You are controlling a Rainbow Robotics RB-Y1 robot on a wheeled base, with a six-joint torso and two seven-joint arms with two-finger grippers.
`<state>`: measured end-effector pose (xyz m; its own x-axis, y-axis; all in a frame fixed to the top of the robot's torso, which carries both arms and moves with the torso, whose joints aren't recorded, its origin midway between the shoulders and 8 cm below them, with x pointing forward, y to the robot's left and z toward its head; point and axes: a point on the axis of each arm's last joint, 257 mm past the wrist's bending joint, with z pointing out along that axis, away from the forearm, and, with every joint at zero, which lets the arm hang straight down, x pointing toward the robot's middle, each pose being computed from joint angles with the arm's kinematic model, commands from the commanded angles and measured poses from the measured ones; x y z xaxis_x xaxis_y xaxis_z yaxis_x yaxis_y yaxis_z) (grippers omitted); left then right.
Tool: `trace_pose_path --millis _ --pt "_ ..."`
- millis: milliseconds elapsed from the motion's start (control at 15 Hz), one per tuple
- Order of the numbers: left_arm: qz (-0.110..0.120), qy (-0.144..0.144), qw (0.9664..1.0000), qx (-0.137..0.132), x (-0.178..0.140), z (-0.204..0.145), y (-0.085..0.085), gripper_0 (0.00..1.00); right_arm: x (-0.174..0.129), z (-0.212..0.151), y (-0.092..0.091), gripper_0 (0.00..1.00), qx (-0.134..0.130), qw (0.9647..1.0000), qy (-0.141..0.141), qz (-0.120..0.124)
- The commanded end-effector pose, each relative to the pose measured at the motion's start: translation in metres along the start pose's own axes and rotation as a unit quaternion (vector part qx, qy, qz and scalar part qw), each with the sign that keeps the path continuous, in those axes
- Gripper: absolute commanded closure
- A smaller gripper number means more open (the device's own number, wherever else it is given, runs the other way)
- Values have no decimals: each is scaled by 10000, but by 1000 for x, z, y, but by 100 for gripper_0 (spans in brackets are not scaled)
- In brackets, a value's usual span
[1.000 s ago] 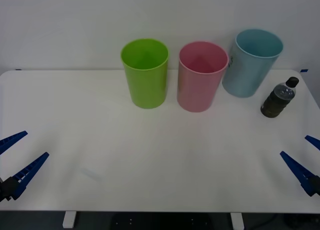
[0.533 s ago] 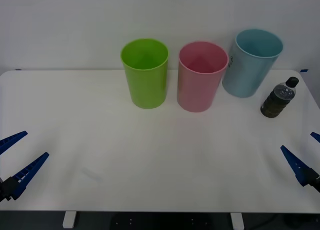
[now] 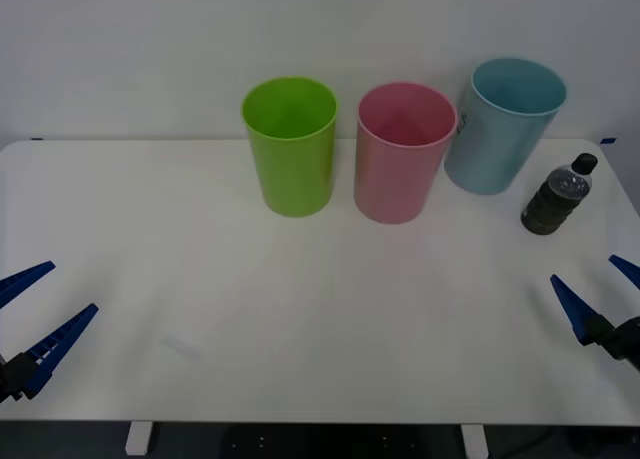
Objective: Grasp the object on the table and drop it into the matching bin: aluminum can to the light blue bin, PET bottle to the pink bin.
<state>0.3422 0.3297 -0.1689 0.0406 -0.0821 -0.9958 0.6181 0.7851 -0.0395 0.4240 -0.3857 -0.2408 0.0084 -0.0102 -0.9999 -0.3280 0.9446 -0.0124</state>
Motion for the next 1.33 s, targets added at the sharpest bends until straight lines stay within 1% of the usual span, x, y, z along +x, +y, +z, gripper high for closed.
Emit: trace_pose_path --millis 67,533,800,1133,1333 --pt "0 0 10000 0 0 0 0 0 5 13 -7 0 86 10000 17 -23" --pt "0 0 10000 0 0 0 0 0 19 57 -28 0 301 9995 84 51" --pt "0 0 10000 0 0 0 0 0 24 83 -42 0 525 9985 146 43" --pt "0 0 10000 0 0 0 0 0 25 111 -60 0 784 9966 239 38" --pt "0 0 10000 0 0 0 0 0 28 123 -71 0 991 9945 336 29"
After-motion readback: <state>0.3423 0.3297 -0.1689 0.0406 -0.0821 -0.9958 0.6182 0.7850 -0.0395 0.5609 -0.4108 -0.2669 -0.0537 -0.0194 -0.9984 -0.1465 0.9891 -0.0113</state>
